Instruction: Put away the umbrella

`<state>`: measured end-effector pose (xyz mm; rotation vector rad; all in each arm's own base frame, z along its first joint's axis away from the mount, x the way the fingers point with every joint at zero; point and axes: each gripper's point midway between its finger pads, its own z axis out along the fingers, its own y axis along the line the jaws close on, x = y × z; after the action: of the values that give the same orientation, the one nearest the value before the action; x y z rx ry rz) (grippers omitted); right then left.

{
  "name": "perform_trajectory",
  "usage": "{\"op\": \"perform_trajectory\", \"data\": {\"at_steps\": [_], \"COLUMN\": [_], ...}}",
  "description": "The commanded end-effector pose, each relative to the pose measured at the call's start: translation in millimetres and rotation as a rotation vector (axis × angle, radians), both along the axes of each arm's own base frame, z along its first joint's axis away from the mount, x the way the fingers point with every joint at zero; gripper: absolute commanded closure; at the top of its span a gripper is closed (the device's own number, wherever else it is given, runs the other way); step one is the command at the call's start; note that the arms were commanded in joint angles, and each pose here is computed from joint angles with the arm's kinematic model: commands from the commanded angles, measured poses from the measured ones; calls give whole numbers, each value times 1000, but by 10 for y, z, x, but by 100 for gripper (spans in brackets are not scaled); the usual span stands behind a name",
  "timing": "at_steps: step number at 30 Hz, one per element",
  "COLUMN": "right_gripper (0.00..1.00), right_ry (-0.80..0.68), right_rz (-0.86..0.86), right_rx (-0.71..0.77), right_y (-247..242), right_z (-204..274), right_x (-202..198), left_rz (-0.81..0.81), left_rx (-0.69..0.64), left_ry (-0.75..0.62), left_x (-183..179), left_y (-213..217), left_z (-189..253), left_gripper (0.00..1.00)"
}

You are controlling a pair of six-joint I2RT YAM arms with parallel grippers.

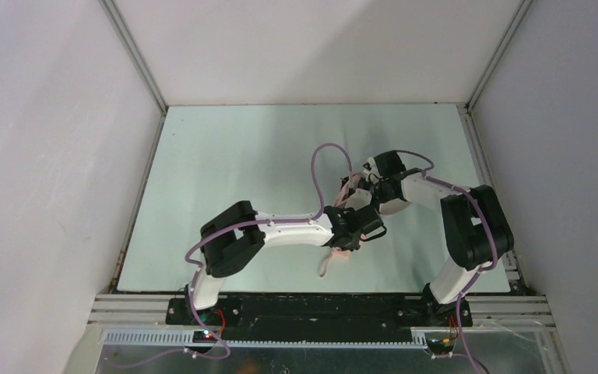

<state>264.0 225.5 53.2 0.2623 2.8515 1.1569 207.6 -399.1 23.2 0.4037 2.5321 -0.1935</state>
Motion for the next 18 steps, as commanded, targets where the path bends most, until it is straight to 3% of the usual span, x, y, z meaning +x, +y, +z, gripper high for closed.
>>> {"op": "perform_trajectory", "data": {"at_steps": [1, 4, 11, 18], "right_gripper": [100, 100, 100, 100], "right_ry": [-82, -82, -90, -31], "right_rz": [45, 83, 113, 138], "right_rx": [-40, -61, -19, 65], "right_y": [-35, -22, 90, 245], "right_z": [236, 300, 505, 454], "right_x": [109, 94, 142, 135], "left_rz": [-62, -124, -384, -483], "left_rx": [453, 514, 789, 744], "left_ry": [25, -36, -360, -396], "left_x": [11, 54, 55, -55], "left_y": [936, 915, 748, 559], "left_z": [-496, -335, 180, -1], "left_gripper": [95, 100, 100, 100]}}
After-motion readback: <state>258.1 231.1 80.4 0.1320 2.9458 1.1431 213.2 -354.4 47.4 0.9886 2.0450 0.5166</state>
